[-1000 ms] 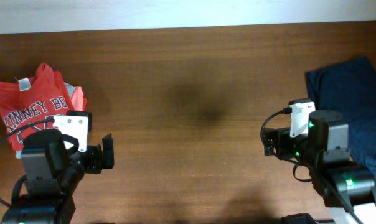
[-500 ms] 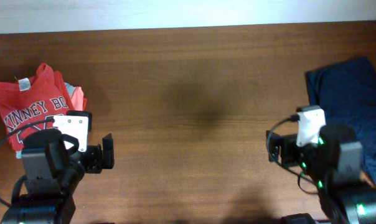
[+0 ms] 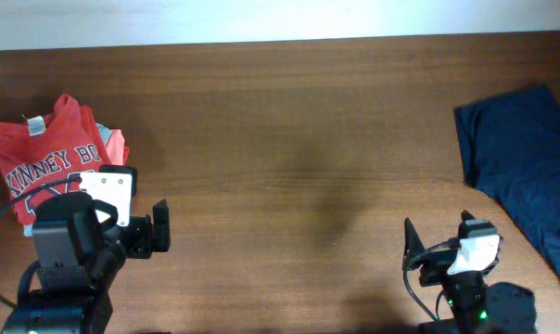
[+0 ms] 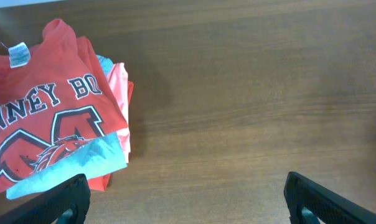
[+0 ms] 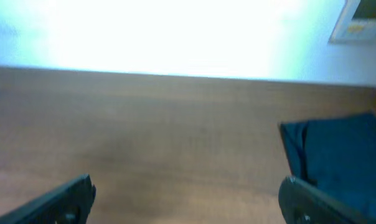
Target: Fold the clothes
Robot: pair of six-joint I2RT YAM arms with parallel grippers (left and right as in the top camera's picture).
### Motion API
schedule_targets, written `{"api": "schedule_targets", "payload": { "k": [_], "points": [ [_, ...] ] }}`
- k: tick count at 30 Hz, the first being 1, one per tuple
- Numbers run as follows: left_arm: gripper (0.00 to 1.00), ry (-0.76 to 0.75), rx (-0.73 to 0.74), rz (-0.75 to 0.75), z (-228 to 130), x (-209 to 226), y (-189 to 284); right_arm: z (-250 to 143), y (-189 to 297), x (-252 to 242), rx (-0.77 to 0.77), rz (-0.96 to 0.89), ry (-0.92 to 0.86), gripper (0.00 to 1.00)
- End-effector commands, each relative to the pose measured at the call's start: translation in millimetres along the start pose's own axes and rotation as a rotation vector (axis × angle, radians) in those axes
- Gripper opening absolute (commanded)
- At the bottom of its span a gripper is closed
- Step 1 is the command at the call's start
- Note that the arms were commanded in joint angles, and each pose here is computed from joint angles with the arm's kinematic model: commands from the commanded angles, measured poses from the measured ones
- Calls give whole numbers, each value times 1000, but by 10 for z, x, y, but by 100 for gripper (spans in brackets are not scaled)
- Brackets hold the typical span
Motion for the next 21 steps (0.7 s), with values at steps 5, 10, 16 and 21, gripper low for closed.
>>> {"api": "schedule_targets", "payload": {
  "k": [5, 10, 16, 21],
  "points": [
    [99, 9, 5, 14, -16, 16, -6, -182, -269, -55, -123, 13, -1, 99],
    [99, 9, 5, 14, -16, 16, -6, -259, -427, -73, -222, 34, -1, 99],
    [99, 9, 5, 14, -16, 16, -6, -470, -569, -103, -266, 59, 5, 99],
    [99, 9, 5, 14, -16, 16, -6, -615, -603, -131, -179, 41, 34, 99]
  ]
}}
Point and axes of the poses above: each gripper's point midway between its finger pads, its own y axis back along the fingers, its own x axis along the line the jaws close on, z = x × y, the point moved 7 cm from there along y, back along the fingers, and after that the axes turned 12 degrees about -y, right-handed, at the moved point
